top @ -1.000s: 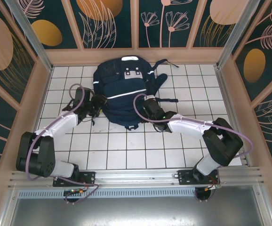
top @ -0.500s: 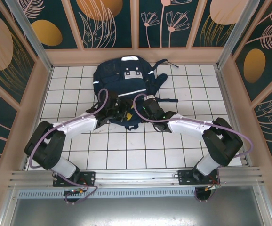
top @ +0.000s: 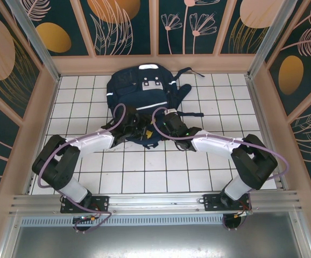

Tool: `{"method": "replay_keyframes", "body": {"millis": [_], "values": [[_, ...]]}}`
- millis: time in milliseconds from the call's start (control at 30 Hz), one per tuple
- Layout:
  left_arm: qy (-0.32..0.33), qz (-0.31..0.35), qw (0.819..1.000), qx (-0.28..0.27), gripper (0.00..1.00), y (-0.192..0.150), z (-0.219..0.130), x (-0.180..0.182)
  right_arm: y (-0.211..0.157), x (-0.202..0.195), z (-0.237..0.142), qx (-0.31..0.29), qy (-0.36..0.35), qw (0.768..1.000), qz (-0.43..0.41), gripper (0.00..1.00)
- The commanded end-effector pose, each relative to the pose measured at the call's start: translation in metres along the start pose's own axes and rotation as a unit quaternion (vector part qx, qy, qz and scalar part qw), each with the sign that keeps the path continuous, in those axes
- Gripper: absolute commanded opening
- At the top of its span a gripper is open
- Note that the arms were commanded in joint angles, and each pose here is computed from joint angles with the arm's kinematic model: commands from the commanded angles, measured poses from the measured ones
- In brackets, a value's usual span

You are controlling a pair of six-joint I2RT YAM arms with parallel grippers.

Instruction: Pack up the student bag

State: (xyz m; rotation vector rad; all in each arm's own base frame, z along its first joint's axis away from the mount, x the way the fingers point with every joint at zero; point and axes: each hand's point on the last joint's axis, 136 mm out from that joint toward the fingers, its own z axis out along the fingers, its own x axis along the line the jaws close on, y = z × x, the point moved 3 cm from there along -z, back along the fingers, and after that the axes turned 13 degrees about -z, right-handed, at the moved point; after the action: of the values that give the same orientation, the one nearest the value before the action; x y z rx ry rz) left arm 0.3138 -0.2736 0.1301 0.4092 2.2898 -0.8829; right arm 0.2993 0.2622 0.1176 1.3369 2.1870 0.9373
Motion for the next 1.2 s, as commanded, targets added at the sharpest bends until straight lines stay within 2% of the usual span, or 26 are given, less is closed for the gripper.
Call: {"method": "replay_keyframes", "body": {"millis": [0, 133, 233, 467, 567, 700, 800, 933, 967, 1167], "values": [[0.020, -0.017, 1.000, -0.016, 0.57, 0.001, -0.009, 0.013, 0.015, -0.002, 0.000, -0.031, -0.013, 0.999, -0.001, 0.00], [0.032, -0.019, 0.999, -0.026, 0.57, 0.005, -0.013, 0.022, 0.016, -0.002, 0.000, -0.034, -0.011, 0.999, 0.004, 0.00], [0.031, -0.034, 0.999, -0.009, 0.58, 0.004, -0.007, 0.027, 0.013, -0.001, 0.000, -0.032, -0.008, 0.999, 0.007, 0.00], [0.034, -0.020, 0.999, -0.008, 0.60, -0.003, -0.011, 0.026, 0.010, -0.002, 0.000, -0.030, -0.011, 0.999, 0.013, 0.00], [0.041, -0.030, 0.999, -0.009, 0.61, 0.003, -0.004, 0.035, 0.012, 0.000, 0.000, -0.033, -0.006, 0.999, 0.014, 0.00], [0.048, -0.037, 0.998, -0.009, 0.58, 0.010, 0.011, 0.043, 0.013, 0.004, -0.002, -0.034, -0.003, 0.999, 0.009, 0.00], [0.047, -0.019, 0.998, -0.023, 0.43, 0.014, 0.016, 0.037, 0.013, 0.003, -0.005, -0.035, -0.007, 0.999, 0.007, 0.00], [0.060, -0.003, 0.997, -0.058, 0.03, 0.024, 0.008, 0.036, 0.011, -0.003, -0.009, -0.036, -0.020, 0.999, 0.004, 0.00], [0.062, -0.002, 0.996, -0.064, 0.00, 0.028, 0.004, 0.037, 0.011, -0.005, -0.009, -0.035, -0.024, 0.999, 0.004, 0.00], [0.061, -0.002, 0.992, -0.114, 0.00, 0.050, -0.031, 0.046, 0.009, -0.023, -0.007, -0.033, -0.047, 0.998, 0.019, 0.00]]}}
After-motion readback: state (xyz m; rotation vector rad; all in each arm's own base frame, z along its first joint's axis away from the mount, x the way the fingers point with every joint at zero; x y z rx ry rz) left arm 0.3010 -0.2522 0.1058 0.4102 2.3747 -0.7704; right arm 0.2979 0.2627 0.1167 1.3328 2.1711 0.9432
